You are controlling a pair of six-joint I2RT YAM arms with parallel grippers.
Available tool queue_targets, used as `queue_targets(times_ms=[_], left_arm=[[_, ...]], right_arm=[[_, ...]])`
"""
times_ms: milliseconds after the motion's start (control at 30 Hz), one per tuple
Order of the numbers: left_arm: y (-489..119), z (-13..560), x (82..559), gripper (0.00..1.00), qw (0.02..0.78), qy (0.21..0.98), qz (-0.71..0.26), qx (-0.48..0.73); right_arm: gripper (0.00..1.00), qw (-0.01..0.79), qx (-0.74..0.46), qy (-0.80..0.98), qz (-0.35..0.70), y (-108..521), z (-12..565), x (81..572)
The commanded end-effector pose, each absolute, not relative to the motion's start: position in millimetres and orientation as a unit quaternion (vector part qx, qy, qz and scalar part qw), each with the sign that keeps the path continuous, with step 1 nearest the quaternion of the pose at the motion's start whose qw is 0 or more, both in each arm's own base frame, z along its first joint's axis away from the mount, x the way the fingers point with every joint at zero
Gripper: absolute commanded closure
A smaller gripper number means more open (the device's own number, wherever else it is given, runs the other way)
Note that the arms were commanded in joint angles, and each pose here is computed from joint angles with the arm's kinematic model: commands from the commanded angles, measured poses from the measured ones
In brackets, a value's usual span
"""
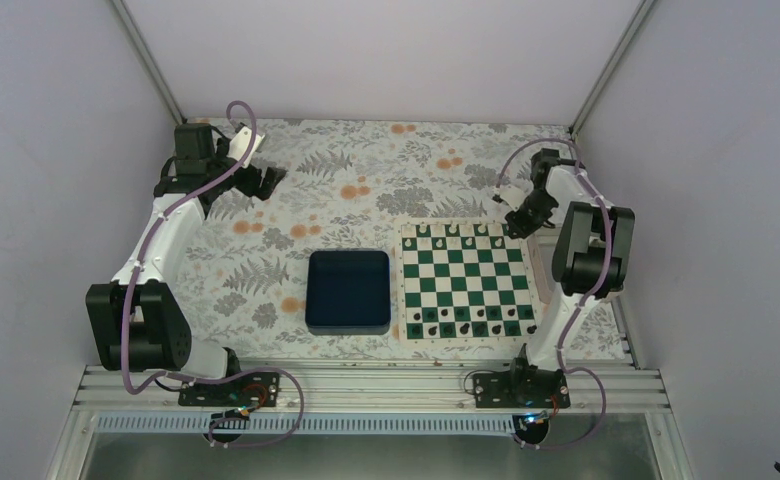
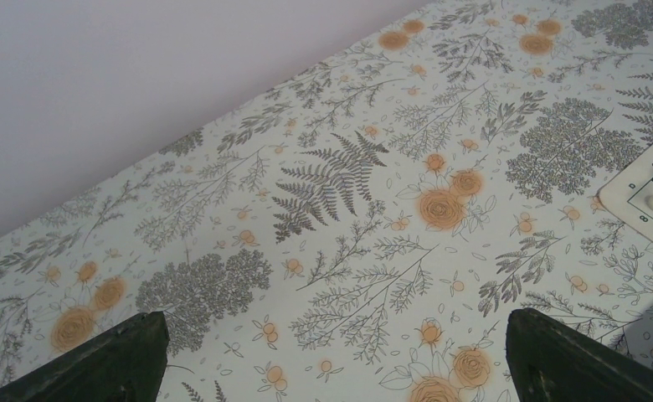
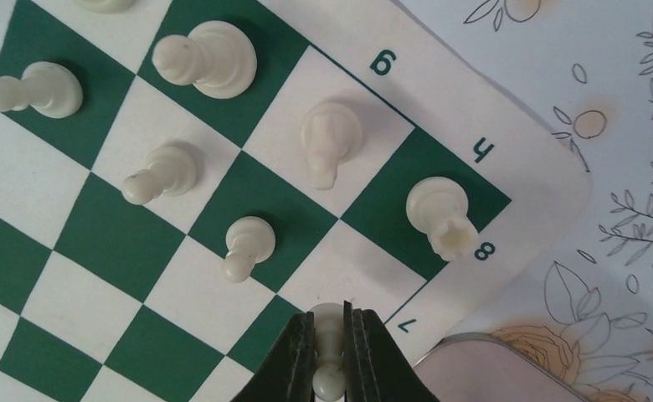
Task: Set up the chess pieces on the board
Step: Place the chess piece on the chessboard.
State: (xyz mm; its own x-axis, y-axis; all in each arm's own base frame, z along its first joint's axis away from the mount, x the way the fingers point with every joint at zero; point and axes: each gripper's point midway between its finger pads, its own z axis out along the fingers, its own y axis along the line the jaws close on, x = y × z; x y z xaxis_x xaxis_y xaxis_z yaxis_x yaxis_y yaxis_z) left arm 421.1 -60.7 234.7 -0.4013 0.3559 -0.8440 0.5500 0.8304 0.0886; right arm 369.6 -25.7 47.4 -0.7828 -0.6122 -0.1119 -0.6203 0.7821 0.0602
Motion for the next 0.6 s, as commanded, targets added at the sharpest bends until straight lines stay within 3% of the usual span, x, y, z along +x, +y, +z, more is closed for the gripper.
queue_targets(times_ms=[0,567], left_arm=[[-59.1,245.1,422.5,0.00,0.486,0.824,-0.099,0.276],[-59.7,245.8,422.3,0.00,0.486,0.823,-0.100,0.276]], right_arm=[[0.96,0.036,-0.330,0.941,0.057,-26.2,37.0,368.5],[0.94,0.017,-0.331,0.942,0.048,-31.1,27.9,365.6]])
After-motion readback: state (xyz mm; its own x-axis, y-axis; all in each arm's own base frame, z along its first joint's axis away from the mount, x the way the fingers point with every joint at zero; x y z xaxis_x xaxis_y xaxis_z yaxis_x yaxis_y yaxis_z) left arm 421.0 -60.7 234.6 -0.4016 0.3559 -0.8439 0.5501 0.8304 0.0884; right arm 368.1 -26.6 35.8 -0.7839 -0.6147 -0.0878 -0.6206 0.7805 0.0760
